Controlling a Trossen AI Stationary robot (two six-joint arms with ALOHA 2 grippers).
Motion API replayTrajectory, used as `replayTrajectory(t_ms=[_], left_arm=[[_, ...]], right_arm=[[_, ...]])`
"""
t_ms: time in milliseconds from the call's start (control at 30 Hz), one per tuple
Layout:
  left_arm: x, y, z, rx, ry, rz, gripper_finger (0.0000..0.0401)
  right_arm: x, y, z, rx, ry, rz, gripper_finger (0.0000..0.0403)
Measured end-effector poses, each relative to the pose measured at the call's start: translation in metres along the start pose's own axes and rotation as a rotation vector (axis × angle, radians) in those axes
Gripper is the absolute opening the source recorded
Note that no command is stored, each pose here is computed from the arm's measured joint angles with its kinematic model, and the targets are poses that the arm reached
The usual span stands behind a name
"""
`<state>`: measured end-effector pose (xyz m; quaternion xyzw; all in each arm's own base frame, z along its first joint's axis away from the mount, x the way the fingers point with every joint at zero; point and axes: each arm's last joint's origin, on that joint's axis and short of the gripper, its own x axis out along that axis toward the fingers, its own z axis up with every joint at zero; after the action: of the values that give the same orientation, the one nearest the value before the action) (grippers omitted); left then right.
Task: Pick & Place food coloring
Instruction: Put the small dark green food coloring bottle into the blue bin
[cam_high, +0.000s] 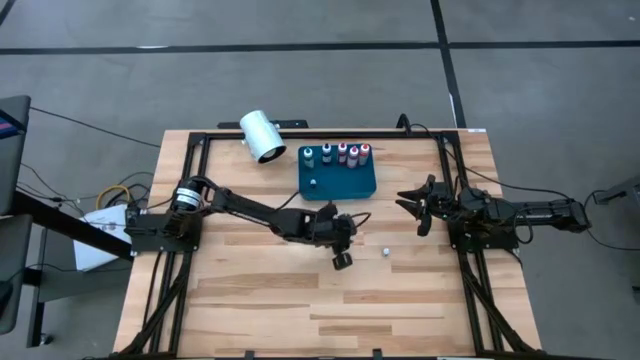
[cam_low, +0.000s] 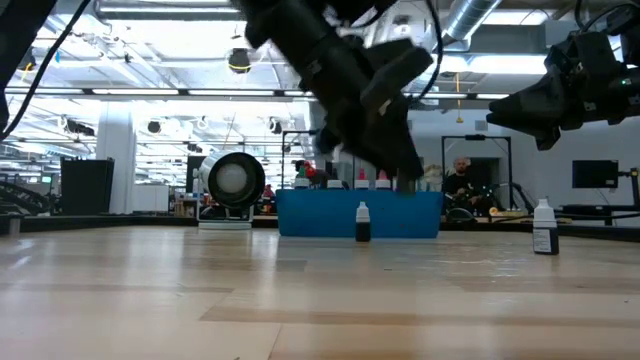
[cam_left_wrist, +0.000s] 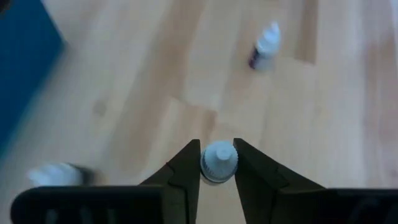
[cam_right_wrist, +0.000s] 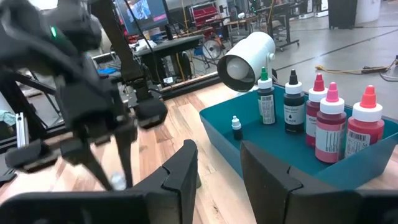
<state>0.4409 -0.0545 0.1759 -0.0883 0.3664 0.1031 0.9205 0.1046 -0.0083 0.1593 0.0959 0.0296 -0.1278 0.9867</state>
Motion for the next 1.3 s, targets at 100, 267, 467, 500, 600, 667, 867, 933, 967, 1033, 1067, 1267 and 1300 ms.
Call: replayTrajectory(t_ms=[100,267,467,500,600,667,867,933,967,1033,1067,1267,1300], left_arm=[[-0.009,0.005,0.023,0.060,-0.005,0.082,0.0067],[-0.024,0.022,0.059,0.126,-0.045,0.240,0.0070],[-0.024,0.063,0.073,0.085,-0.009,0.343,0.0076],[-0.024,0.070,0.073,0.077,0.006,0.350,0.0075],[-0.022,0.089,0.075,0.051,0.030,0.358,0.0072],[-0.022,0.098,0.076,0.036,0.039,0.360,0.0072],[-0.018,0.115,0.073,0.014,0.052,0.354,0.0078],[-0.014,0.117,0.065,0.022,0.085,0.363,0.0077],[-0.012,0.118,0.061,0.022,0.099,0.362,0.0077],[-0.010,0.118,0.057,0.019,0.109,0.355,0.0076],[-0.009,0.118,0.056,0.021,0.105,0.358,0.0076],[-0.003,0.125,0.050,0.001,0.040,0.356,0.0081],[-0.003,0.127,0.050,-0.003,0.034,0.358,0.0081]], right_arm=[[0.000,0.000,0.000,0.000,0.000,0.000,0.0111],[0.000,0.000,0.000,0.000,0.000,0.000,0.0111],[0.000,0.000,0.000,0.000,0.000,0.000,0.0111],[0.000,0.000,0.000,0.000,0.000,0.000,0.0111],[0.000,0.000,0.000,0.000,0.000,0.001,0.0111],[0.000,0.000,0.000,0.000,0.000,0.000,0.0111],[0.000,0.000,0.000,0.000,0.000,0.001,0.0111],[0.000,0.000,0.000,0.000,0.000,0.001,0.0111],[0.000,0.000,0.000,0.000,0.000,0.000,0.0111],[0.000,0.000,0.000,0.000,0.000,0.000,0.0111],[0.000,0.000,0.000,0.000,0.000,0.000,0.0111],[0.000,0.000,0.000,-0.001,0.000,0.000,0.0111],[0.000,0.000,0.000,-0.001,0.000,0.000,0.0111]])
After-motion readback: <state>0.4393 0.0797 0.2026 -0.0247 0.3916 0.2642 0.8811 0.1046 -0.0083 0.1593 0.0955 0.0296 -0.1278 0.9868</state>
